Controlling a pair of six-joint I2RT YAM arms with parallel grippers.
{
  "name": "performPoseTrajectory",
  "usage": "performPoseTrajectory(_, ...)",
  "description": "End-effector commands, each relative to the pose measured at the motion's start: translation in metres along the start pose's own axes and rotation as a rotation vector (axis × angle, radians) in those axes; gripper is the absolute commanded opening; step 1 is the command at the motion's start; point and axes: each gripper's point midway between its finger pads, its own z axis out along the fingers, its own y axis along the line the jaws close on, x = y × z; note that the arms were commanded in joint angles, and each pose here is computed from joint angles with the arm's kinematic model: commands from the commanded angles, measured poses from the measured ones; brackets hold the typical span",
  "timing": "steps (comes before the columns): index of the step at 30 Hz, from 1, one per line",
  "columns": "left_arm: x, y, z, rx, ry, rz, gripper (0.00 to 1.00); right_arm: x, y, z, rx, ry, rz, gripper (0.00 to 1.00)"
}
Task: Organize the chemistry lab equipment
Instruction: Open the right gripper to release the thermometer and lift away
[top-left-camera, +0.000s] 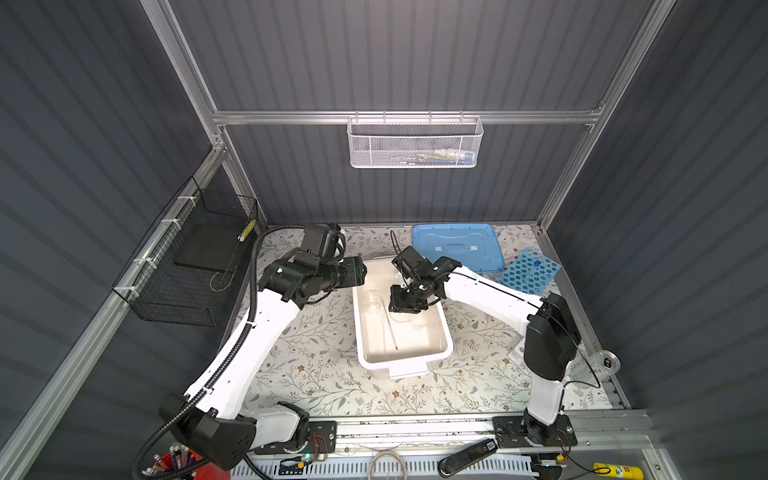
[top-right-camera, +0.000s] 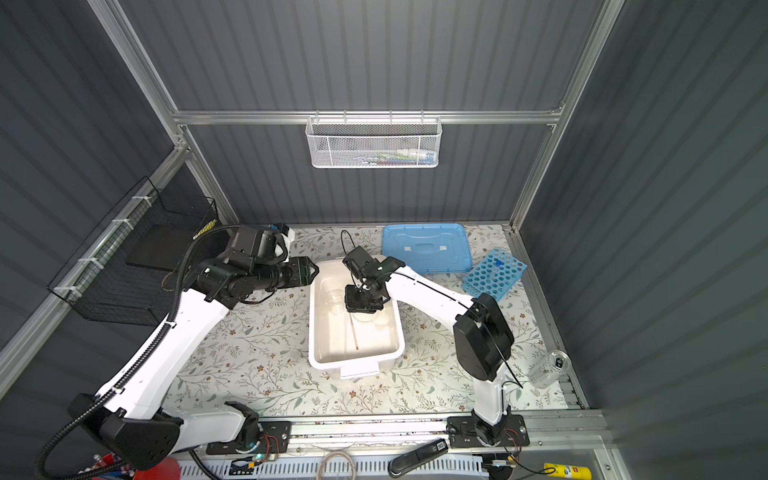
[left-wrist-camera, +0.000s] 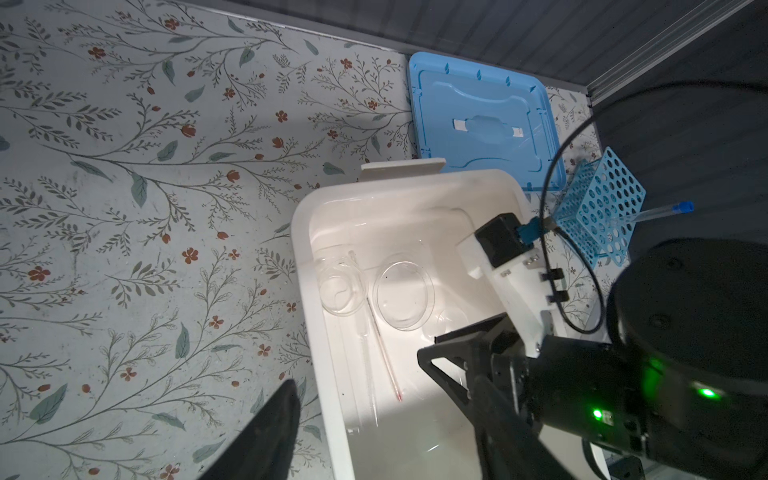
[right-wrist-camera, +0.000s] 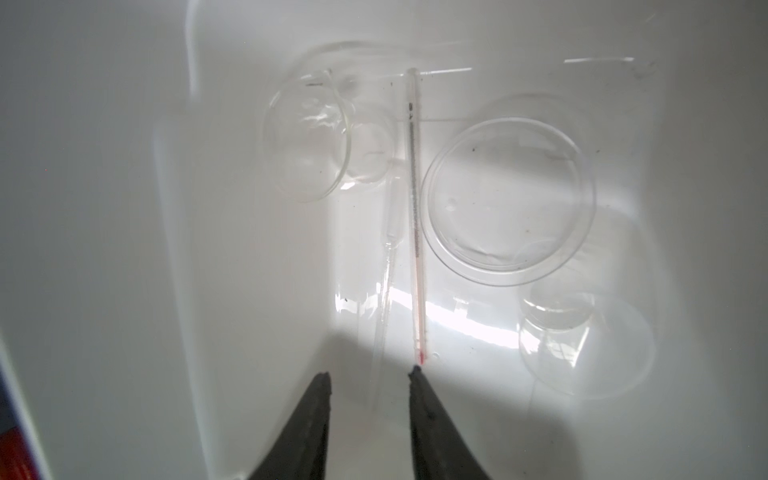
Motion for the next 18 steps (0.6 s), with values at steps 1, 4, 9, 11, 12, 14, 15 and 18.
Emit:
performPoseTrajectory(1,-0.015,0.007,-0.023,-0.029,-0.113,0.016,0.7,-0.01,-0.002,-0.033,0.031,-0.064,-0.024,0.43)
performPoseTrajectory(4,-0.024,0.011,-0.034,-0.065,-0.159,0.037,0.74,-0.016,-0.002,-0.052,0.038,-0.104,-0.036,0.49)
performPoseTrajectory(9,-0.029,0.019,-0.036,-0.118,-0.171,0.05,0.77,-0.023,-0.01,-0.088,0.07,-0.179,-0.033,0.58)
performPoseTrajectory(11,-0.029,0.019,-0.035,-0.118,-0.177,0.052,0.78,-0.023,-0.019,-0.104,0.084,-0.223,-0.008,0.62)
performPoseTrajectory(12,-0.029,0.02,-0.034,-0.12,-0.174,0.054,0.79,-0.023,-0.028,-0.11,0.093,-0.243,0.016,0.63)
performPoseTrajectory(14,-0.029,0.02,-0.031,-0.126,-0.167,0.056,0.79,-0.024,-0.049,-0.12,0.108,-0.266,0.08,0.66)
performPoseTrajectory(15,-0.03,0.019,-0.03,-0.124,-0.165,0.057,0.79,-0.025,-0.063,-0.124,0.119,-0.278,0.112,0.67)
performPoseTrajectory(18,-0.035,0.015,-0.022,-0.111,-0.159,0.051,0.79,-0.035,-0.105,-0.132,0.154,-0.308,0.173,0.71)
